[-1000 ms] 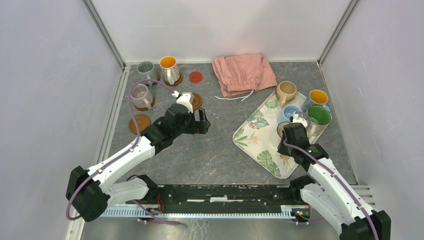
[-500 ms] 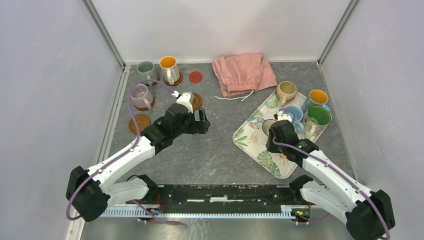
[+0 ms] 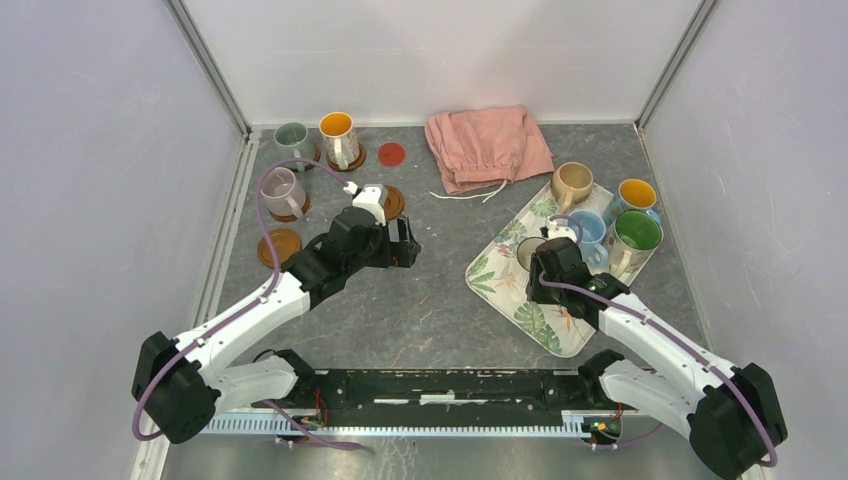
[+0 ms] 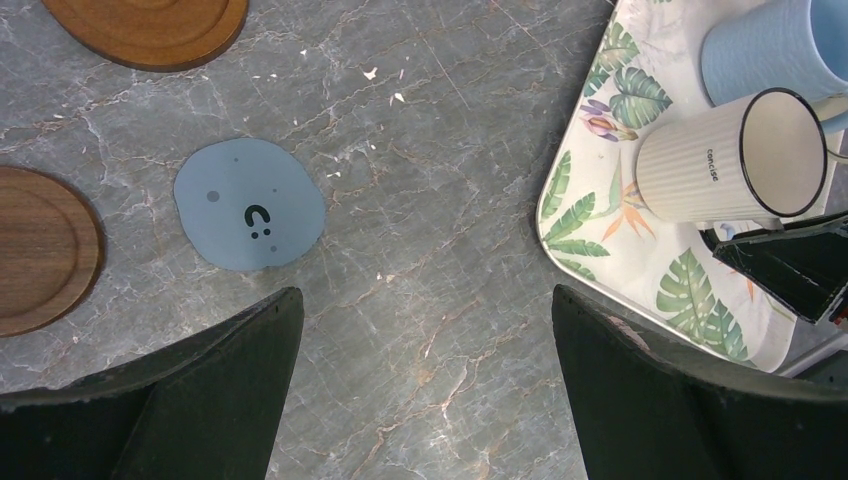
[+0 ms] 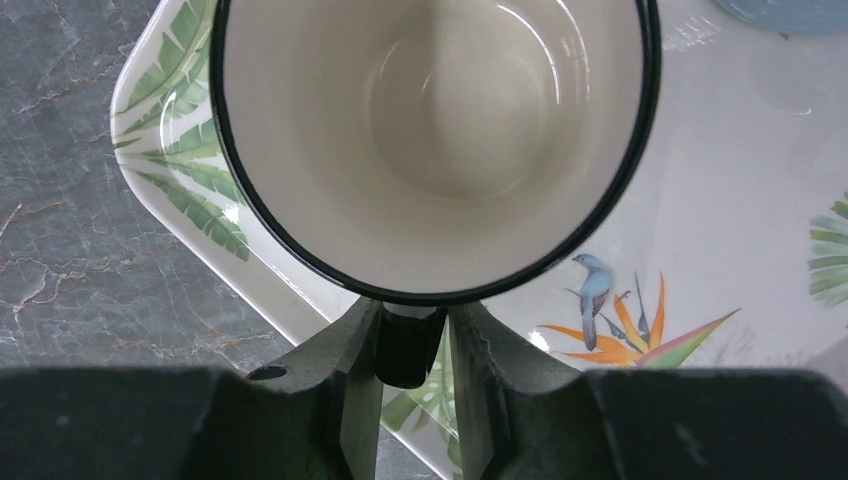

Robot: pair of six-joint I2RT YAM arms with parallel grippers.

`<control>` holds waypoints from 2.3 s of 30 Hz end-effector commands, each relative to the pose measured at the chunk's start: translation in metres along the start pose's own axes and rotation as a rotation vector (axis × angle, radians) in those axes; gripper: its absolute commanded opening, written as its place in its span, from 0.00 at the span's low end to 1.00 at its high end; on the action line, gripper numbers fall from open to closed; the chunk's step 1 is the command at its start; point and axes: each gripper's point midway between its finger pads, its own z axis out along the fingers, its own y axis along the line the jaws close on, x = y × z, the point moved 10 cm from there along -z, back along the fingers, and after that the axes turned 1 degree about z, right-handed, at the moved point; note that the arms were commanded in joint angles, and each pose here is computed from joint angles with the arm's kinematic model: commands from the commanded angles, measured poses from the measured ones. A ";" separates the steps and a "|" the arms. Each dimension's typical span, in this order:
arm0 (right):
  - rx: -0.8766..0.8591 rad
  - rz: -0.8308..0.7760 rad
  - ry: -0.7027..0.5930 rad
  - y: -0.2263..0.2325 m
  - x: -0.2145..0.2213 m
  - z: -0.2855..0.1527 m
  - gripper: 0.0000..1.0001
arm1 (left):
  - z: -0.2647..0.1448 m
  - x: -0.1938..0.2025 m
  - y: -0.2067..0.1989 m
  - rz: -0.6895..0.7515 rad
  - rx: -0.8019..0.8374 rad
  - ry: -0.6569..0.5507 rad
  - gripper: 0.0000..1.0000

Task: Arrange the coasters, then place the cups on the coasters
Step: Pick up the cup from the tray, then place the cup on the coaster.

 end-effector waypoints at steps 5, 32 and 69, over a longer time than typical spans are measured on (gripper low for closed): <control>0.020 -0.005 -0.004 0.000 -0.001 0.003 0.39 | -0.001 -0.011 -0.002 0.013 0.014 -0.056 1.00; -0.005 -0.164 -0.251 0.040 -0.074 -0.034 0.00 | -0.022 -0.026 0.003 -0.007 -0.011 -0.180 1.00; -0.222 -0.538 -0.462 0.258 -0.241 0.058 0.00 | -0.113 -0.003 0.043 0.035 -0.125 -0.324 1.00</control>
